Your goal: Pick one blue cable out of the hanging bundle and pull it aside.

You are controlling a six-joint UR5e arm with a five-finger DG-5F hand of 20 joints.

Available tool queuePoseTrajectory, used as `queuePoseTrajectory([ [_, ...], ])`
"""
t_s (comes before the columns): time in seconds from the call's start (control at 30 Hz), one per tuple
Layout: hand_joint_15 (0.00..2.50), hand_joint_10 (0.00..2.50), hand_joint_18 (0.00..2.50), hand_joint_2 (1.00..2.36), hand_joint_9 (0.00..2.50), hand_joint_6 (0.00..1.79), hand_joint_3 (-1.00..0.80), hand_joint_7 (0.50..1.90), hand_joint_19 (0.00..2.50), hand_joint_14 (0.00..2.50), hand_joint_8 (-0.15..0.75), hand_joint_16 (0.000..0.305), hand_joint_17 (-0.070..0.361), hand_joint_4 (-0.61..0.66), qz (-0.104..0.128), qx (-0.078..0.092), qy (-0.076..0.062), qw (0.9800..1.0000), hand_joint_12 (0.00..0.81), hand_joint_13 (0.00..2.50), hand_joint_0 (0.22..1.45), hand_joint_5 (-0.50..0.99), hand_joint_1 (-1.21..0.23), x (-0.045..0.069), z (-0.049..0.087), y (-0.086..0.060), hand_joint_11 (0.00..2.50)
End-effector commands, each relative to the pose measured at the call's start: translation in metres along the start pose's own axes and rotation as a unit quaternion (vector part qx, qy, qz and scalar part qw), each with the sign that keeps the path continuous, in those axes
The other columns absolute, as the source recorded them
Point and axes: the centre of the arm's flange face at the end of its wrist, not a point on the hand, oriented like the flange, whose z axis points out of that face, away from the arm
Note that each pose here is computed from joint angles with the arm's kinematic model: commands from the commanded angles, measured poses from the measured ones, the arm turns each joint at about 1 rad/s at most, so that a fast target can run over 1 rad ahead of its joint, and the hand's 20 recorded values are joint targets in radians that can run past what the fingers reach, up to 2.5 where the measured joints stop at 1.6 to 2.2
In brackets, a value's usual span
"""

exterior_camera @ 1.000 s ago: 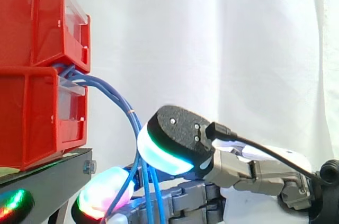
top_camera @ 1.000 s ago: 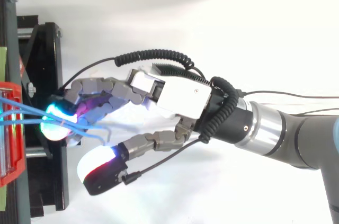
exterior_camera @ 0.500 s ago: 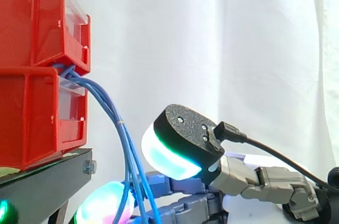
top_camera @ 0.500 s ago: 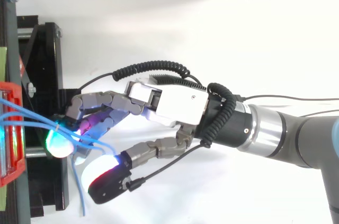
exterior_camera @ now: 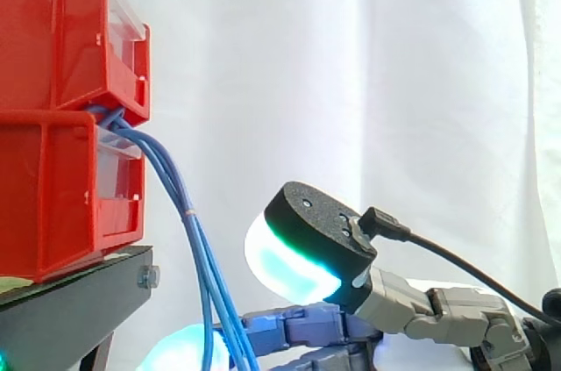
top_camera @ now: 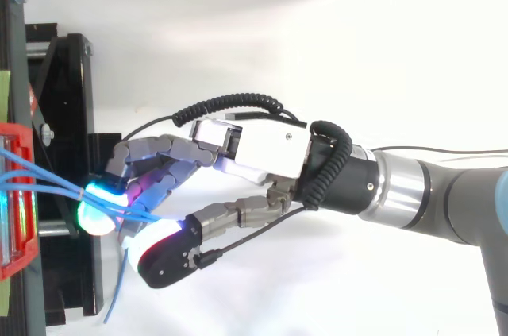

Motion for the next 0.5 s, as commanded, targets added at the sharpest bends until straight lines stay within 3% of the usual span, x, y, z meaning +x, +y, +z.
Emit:
queuePoseTrajectory([
  [0.0,0.37,0.02,0.43,1.00,1.00,0.50,-0.50,1.10,0.25,0.02,0.209,0.030,0.067,0.21,0.007,0.003,0.000,1.0000,0.246,0.73,0.54,-0.06,-0.54,-0.002,0.000,0.003,0.47],
  [0.2,0.37,0.02,0.43,1.00,1.00,0.50,-0.50,1.16,0.25,0.02,0.200,0.029,0.066,0.19,0.006,0.004,0.001,1.0000,0.241,0.73,0.56,-0.05,-0.59,-0.003,0.001,0.017,0.48],
  [0.47,0.39,0.02,0.43,1.01,0.99,0.50,-0.38,1.23,0.26,0.02,0.195,0.029,0.065,0.15,0.009,0.002,0.000,1.0000,0.237,0.73,0.59,-0.05,-0.65,-0.004,0.002,0.018,0.49],
])
